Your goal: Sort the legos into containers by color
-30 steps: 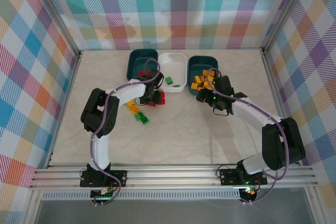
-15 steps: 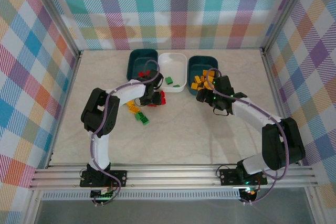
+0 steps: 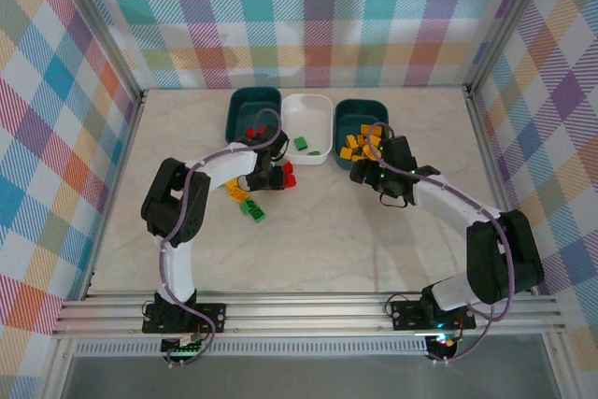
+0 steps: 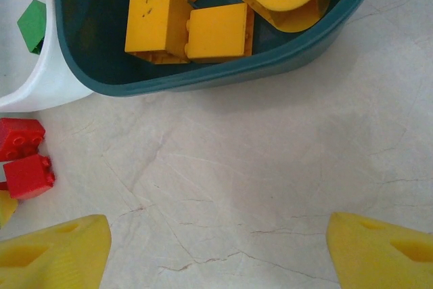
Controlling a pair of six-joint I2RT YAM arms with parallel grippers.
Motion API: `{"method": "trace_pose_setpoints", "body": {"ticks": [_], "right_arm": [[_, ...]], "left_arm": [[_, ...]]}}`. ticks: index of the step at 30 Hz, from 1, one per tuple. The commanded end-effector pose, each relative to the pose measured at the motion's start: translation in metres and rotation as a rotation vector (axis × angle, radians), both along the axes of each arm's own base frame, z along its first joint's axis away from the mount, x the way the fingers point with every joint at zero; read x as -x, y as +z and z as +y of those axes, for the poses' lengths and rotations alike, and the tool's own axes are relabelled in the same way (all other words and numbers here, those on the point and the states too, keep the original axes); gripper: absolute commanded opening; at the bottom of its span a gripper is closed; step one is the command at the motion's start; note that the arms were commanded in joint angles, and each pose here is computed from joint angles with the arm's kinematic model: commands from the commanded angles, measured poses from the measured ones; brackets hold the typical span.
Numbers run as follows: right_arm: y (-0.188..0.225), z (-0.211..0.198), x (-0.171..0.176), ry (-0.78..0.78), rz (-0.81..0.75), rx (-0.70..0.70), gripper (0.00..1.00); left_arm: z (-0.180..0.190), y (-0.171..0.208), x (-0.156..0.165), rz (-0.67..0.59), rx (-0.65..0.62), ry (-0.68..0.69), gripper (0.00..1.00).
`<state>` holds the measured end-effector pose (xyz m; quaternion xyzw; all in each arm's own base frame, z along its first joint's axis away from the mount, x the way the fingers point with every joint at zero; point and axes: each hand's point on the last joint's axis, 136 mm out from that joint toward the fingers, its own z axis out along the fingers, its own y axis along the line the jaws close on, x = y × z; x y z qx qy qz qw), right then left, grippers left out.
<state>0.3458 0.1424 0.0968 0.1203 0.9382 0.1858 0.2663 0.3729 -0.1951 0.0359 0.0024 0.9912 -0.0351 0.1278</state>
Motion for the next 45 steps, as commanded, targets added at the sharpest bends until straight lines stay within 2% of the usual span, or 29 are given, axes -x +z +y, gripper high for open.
{"method": "trace_pose_setpoints", "body": {"ticks": [1,6,9,13,16,22,25,28,32,37,40,43,45], "right_arm": [[0.009,0.003,0.000,0.018,-0.035,-0.006,0.83],[0.012,0.004,-0.002,0.022,-0.044,-0.009,0.83],[0.014,0.006,-0.005,0.028,-0.047,-0.009,0.83],[0.014,0.008,-0.009,0.035,-0.049,-0.005,0.84],[0.016,0.003,-0.011,0.018,-0.061,0.012,0.84],[0.011,0.002,-0.009,0.014,-0.055,0.011,0.84],[0.009,0.005,-0.008,0.030,-0.043,-0.003,0.84],[0.012,0.016,-0.007,0.081,-0.055,-0.012,0.84],[0.021,0.032,-0.006,0.144,-0.084,0.036,0.84],[0.035,0.057,-0.007,0.210,-0.115,0.031,0.84],[0.038,0.091,-0.004,0.299,-0.110,0.027,0.84],[0.032,0.132,0.000,0.397,-0.098,0.044,0.84],[0.025,0.154,0.002,0.443,-0.085,0.064,0.84]], "left_arm": [[0.002,0.054,-0.001,-0.079,0.035,0.014,0.43],[0.010,0.106,-0.020,-0.181,0.048,0.051,0.43],[0.022,0.118,-0.044,-0.208,0.067,0.116,0.43],[0.035,0.112,-0.089,-0.195,0.179,0.224,0.43],[0.033,0.101,-0.121,-0.171,0.239,0.248,0.43],[0.033,0.093,-0.165,-0.178,0.201,0.225,0.47],[0.033,0.090,-0.178,-0.186,0.208,0.231,0.51],[0.033,0.090,-0.186,-0.198,0.223,0.236,0.64],[0.035,0.102,-0.188,-0.214,0.224,0.232,0.72],[0.038,0.141,-0.173,-0.262,0.246,0.228,0.76],[0.050,0.161,-0.148,-0.317,0.257,0.271,0.79],[0.075,0.142,-0.104,-0.306,0.227,0.392,0.87],[0.083,0.125,-0.075,-0.282,0.240,0.435,0.89]]}}
